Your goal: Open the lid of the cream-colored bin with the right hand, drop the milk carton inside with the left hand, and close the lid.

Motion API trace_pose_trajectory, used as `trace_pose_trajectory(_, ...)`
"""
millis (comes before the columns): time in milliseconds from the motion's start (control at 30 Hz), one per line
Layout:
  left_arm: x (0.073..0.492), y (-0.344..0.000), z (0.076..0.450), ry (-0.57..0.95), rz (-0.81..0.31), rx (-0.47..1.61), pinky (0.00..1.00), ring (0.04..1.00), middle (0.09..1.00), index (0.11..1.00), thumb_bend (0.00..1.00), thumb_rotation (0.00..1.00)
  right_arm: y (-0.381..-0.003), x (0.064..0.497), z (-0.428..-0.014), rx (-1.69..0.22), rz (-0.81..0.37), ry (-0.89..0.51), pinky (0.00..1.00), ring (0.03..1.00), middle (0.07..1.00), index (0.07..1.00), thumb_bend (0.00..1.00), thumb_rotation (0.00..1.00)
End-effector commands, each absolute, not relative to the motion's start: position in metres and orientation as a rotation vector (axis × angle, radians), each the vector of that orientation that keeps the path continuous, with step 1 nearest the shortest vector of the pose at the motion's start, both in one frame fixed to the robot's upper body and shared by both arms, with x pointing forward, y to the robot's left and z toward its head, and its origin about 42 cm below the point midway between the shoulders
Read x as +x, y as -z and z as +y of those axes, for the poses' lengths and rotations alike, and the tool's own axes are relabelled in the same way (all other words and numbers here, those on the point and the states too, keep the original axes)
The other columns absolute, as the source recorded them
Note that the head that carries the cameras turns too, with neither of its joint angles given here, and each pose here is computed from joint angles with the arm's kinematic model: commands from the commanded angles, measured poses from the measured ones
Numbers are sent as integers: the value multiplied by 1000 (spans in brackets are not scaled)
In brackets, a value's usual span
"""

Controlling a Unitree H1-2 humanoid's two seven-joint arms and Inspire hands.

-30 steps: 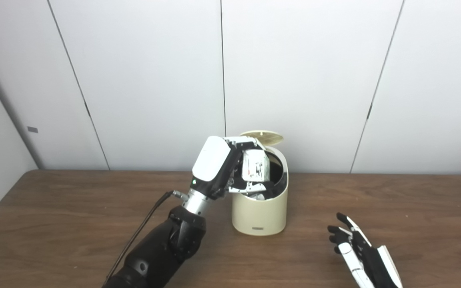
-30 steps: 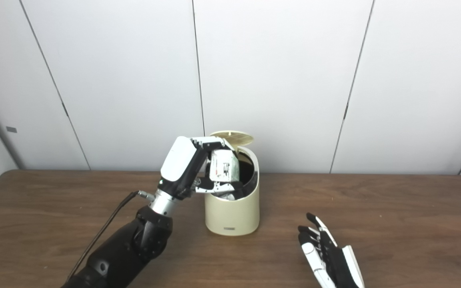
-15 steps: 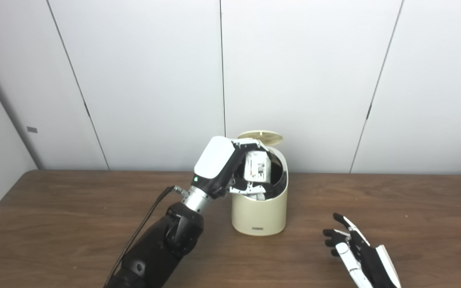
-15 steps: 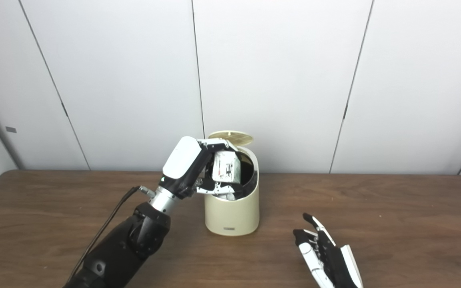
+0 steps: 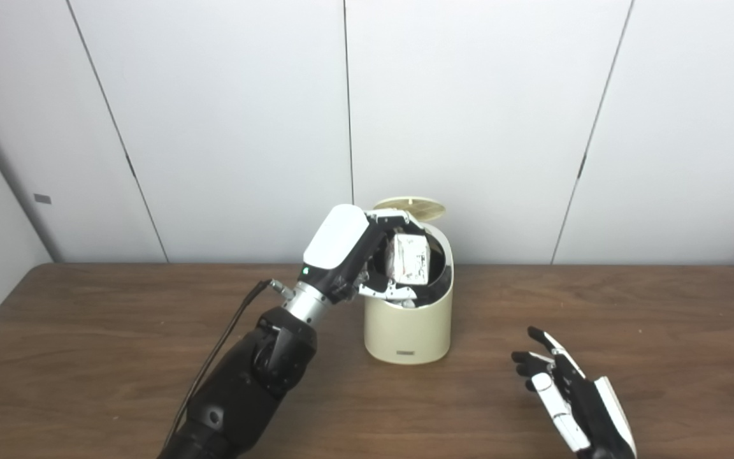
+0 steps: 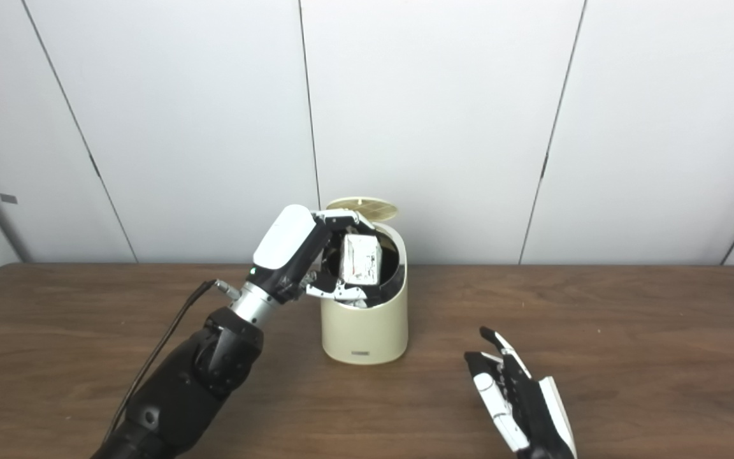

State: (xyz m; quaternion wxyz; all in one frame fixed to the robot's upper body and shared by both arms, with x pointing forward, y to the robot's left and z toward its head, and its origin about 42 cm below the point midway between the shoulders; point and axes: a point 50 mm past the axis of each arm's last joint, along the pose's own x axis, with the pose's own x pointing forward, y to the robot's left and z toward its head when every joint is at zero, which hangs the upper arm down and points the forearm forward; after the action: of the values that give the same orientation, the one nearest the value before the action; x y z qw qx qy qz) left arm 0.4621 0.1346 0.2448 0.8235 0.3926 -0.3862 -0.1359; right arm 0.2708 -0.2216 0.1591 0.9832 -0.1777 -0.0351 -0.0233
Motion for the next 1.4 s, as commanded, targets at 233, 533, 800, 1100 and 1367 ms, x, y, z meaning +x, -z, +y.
trace_pose_trajectory(233,464,-264,130,274,-870,846,463,518,624,618,1000,142,-179,274,-219,-354,-166,47,692,749,764,889,438,929)
trace_pose_trajectory(533,463,-262,130,288,-881,864,665,705,703,654,1000,155,-177,274,-220,-353,-156,51,723,756,766,890,429,924)
trace_pose_trajectory(800,462,-261,130,288,-915,869,674,719,713,663,1000,146,-176,274,-223,-365,-171,56,716,764,779,887,434,929)
trace_pose_trajectory(1100,460,-261,131,278,-931,868,607,652,658,631,1000,127,-176,274,-224,-359,-168,57,702,762,781,893,440,923)
trace_pose_trajectory(1367,456,-260,128,227,-987,794,377,444,506,487,491,0,-176,275,-226,-358,-169,60,706,765,785,895,439,927)
